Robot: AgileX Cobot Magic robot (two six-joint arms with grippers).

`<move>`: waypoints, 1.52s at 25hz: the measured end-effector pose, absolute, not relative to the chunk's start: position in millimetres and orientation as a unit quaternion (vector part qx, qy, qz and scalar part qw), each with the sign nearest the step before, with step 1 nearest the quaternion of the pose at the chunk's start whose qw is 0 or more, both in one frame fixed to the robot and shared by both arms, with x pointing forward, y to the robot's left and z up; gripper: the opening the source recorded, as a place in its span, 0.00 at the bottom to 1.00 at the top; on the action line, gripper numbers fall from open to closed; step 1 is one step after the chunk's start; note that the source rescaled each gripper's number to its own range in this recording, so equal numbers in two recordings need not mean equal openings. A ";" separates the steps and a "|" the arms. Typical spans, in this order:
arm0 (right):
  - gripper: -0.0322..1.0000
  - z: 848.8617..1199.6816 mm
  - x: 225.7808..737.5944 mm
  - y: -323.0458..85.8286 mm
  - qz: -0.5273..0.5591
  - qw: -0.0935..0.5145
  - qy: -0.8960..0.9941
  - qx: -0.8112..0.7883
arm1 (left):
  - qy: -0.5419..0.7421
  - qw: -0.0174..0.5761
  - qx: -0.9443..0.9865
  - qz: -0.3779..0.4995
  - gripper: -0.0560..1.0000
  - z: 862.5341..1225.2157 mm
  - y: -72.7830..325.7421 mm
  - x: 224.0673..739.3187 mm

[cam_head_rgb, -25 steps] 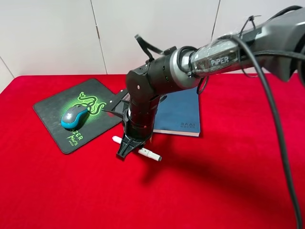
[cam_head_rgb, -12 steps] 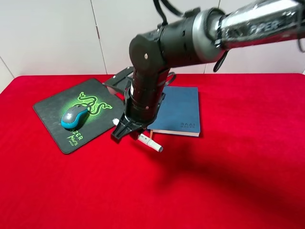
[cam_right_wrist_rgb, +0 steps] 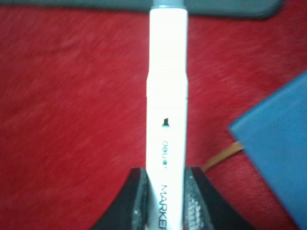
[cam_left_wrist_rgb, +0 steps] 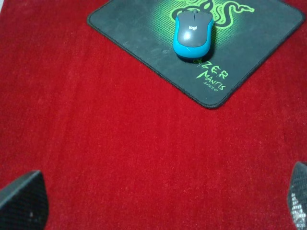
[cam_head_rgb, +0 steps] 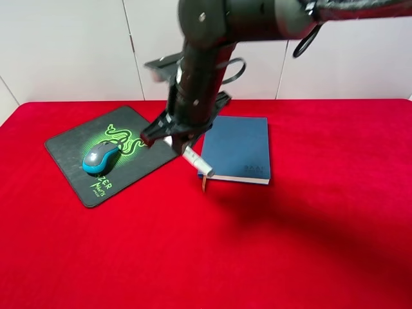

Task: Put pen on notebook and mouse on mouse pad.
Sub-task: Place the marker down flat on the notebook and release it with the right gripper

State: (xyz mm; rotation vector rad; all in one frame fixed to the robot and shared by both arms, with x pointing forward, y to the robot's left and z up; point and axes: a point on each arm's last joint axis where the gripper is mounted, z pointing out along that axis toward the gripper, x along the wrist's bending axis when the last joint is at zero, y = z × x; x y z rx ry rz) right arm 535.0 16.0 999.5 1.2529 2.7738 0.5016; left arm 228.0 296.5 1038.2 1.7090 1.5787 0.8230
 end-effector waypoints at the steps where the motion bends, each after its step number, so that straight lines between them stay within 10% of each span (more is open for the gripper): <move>1: 0.03 1001.2 541.3 11.0 0.165 0.030 0.893 0.417 | 0.604 0.331 0.654 0.315 1.00 1038.2 296.5 228.0; 15: 0.03 989.4 616.0 -67.4 0.165 0.055 0.833 0.525 | 0.604 0.330 0.654 0.315 1.00 1038.2 296.6 228.0; 38: 0.03 919.4 634.2 -71.8 0.105 0.054 0.842 0.527 | 0.604 0.330 0.654 0.315 1.00 1038.2 296.6 228.0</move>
